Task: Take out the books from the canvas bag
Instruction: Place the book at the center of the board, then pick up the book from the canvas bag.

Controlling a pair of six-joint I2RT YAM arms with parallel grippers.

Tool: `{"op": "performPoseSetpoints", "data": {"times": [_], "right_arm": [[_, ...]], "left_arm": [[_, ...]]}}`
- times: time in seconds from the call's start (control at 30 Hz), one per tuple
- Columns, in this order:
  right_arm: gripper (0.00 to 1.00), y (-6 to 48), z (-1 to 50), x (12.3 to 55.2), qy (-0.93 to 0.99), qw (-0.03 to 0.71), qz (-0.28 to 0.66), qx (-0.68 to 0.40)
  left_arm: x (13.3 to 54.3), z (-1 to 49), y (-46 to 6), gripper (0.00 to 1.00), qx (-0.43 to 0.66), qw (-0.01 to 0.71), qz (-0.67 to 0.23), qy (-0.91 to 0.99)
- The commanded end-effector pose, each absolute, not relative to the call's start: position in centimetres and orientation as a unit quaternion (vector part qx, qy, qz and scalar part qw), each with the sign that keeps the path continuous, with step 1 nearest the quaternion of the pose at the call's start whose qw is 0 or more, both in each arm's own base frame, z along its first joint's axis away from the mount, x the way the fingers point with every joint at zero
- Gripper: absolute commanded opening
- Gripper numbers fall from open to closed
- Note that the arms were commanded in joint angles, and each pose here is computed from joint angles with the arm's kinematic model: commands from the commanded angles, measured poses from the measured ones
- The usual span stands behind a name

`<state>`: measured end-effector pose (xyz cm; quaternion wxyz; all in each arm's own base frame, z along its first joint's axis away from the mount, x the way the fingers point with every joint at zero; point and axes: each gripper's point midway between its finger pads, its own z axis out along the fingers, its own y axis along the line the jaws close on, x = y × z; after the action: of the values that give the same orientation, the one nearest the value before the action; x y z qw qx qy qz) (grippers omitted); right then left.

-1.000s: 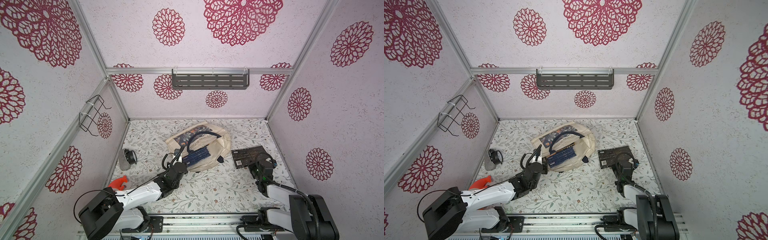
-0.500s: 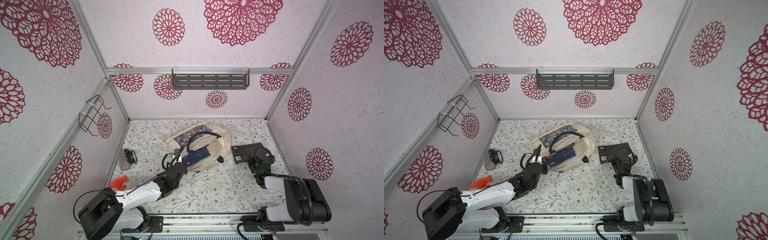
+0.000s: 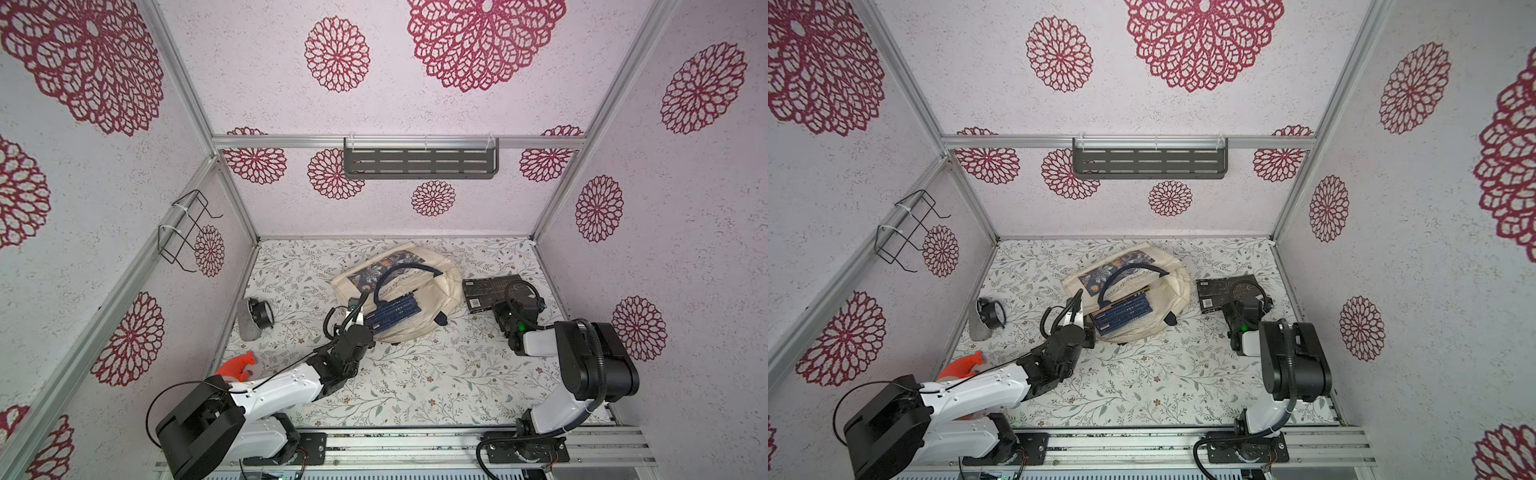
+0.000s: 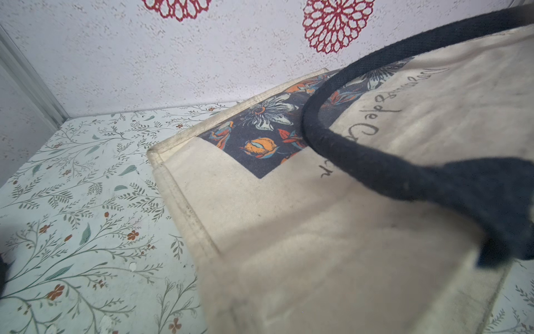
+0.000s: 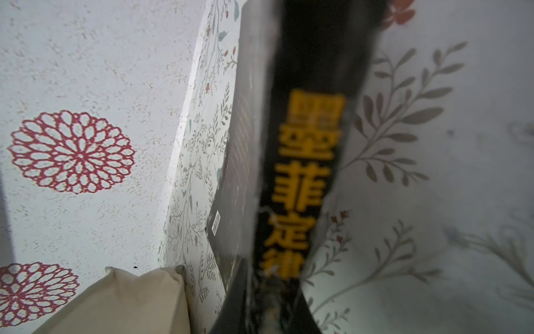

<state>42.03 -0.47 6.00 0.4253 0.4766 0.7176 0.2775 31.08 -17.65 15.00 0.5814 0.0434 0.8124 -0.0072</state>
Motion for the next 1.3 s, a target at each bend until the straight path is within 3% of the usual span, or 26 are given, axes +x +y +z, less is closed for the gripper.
{"op": "performPoseSetpoints", "data": {"times": [0.0,0.1,0.37,0.47,0.87,1.27], "right_arm": [[0.14,-1.3,6.5,43.0,0.719,0.441,0.262,0.468],[0.22,-1.3,6.4,42.9,0.714,0.446,0.27,0.467],[0.6,-1.3,6.4,41.5,0.724,0.432,0.264,0.468],[0.69,-1.5,6.7,40.2,0.722,0.431,0.255,0.477],[0.77,0.3,9.8,36.6,0.715,0.457,0.273,0.454],[0.69,14.4,17.6,32.9,0.745,0.469,0.384,0.281]], "left_arm": [[31.1,16.2,-17.3,0.0,0.038,0.594,-0.005,0.804],[31.1,16.3,-17.3,0.0,0.038,0.593,-0.006,0.804],[30.9,16.5,-17.2,0.0,0.036,0.595,-0.008,0.803],[30.9,16.6,-17.2,0.0,0.036,0.596,-0.011,0.802],[30.7,16.9,-17.0,0.0,0.032,0.599,-0.013,0.8],[30.3,17.4,-16.9,0.0,0.025,0.609,-0.036,0.792]]}}
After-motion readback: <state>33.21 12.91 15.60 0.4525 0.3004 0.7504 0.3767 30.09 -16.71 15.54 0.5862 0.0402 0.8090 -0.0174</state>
